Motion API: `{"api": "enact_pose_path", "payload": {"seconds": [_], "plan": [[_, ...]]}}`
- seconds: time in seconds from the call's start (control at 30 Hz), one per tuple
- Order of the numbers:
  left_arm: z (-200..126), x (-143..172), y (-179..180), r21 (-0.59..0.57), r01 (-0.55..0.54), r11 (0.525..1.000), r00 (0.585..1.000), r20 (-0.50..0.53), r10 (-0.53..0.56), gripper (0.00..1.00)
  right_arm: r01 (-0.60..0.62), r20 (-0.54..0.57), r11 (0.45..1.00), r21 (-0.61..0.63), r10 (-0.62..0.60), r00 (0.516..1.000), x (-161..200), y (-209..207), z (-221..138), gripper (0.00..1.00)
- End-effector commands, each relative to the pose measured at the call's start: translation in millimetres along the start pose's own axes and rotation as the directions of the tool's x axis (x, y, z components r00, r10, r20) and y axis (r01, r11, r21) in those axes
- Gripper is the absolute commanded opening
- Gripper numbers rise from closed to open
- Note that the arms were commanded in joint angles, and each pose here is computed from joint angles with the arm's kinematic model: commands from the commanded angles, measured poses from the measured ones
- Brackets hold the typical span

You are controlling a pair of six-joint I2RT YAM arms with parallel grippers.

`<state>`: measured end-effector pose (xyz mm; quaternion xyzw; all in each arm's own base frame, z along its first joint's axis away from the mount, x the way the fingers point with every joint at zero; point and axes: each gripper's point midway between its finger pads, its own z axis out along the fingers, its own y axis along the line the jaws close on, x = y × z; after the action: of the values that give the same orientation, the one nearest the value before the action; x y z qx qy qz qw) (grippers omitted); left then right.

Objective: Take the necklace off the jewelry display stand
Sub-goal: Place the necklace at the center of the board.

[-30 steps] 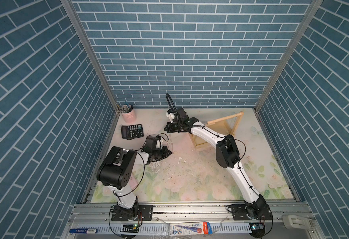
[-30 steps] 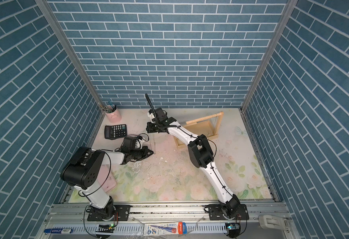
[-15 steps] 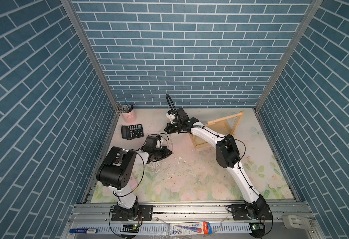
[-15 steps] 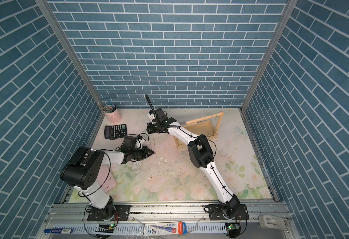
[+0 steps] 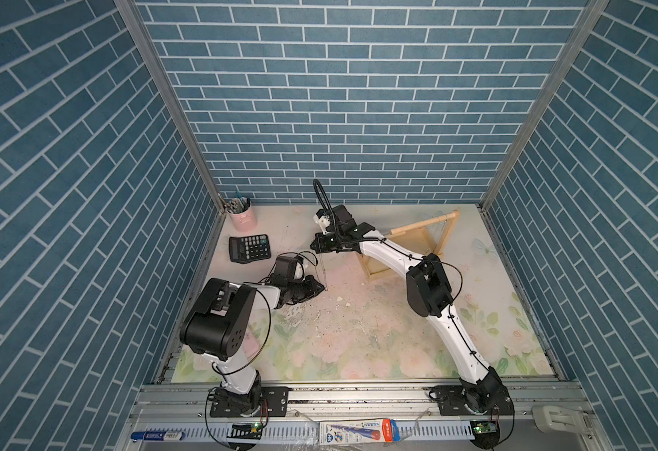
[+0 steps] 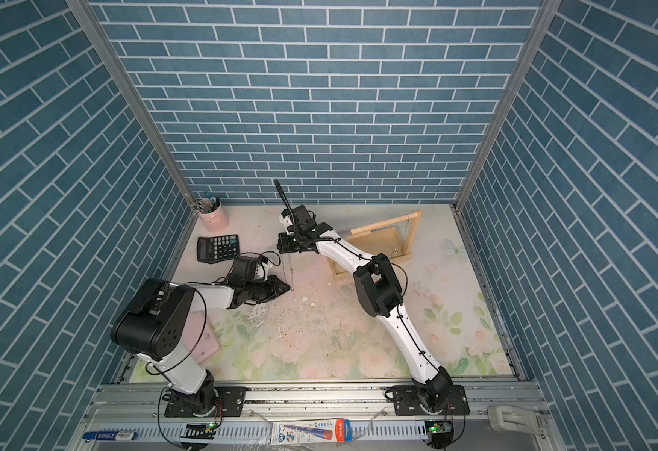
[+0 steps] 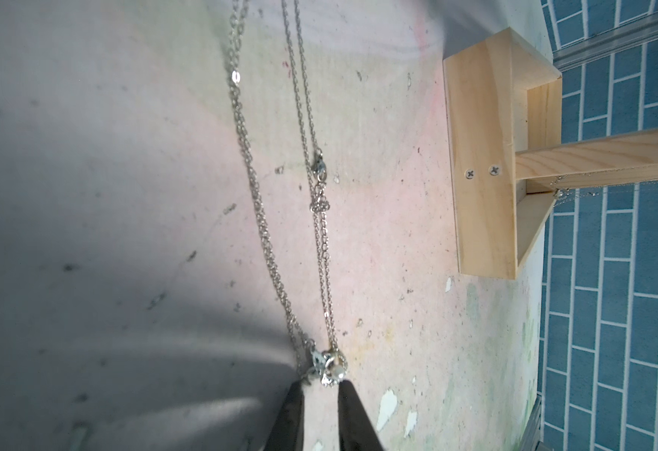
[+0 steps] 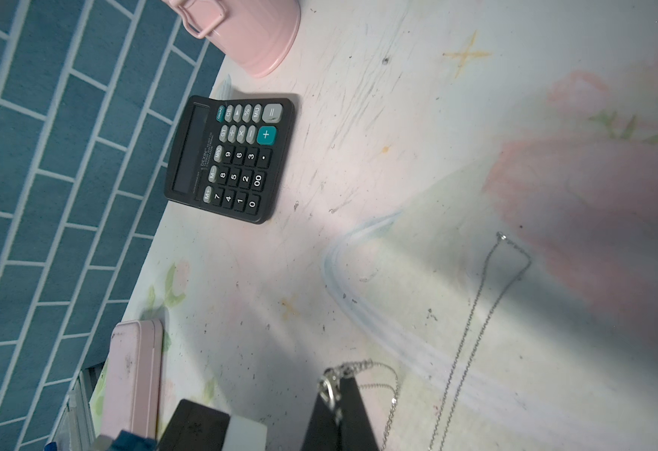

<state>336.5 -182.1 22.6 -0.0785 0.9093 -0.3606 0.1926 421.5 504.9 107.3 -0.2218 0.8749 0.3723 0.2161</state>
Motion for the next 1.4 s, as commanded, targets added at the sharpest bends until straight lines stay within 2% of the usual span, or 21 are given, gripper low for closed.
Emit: {"api": "enact_pose_path", "payload": {"seconds": [0.0, 0.4, 0.67, 0.87, 1.37], "plan": [[-2, 16, 20, -0.090, 0.059, 0.994, 0.997, -0.045, -0.063, 0.23, -0.019, 0.017, 1.000, -0.002, 0.019, 1.000, -7, 5, -10, 0.00], [-19, -8, -6, -0.006, 0.054, 0.999, 0.997, 0.055, -0.053, 0.31, -0.026, 0.033, 1.000, -0.012, 0.026, 0.999, -12, 8, -10, 0.00], [-13, -15, -19, 0.112, 0.089, 0.990, 0.990, 0.096, -0.100, 0.37, -0.034, 0.030, 0.999, -0.011, 0.034, 0.999, -13, 6, -2, 0.00], [-7, -25, -40, 0.194, 0.076, 0.978, 0.987, 0.124, -0.101, 0.41, -0.033, 0.032, 0.999, -0.010, 0.033, 0.999, -14, 5, -2, 0.00], [10, -30, -33, 0.201, 0.102, 0.974, 0.980, 0.150, -0.134, 0.44, -0.031, 0.028, 0.999, -0.011, 0.032, 0.999, -14, 5, -3, 0.00]]}}
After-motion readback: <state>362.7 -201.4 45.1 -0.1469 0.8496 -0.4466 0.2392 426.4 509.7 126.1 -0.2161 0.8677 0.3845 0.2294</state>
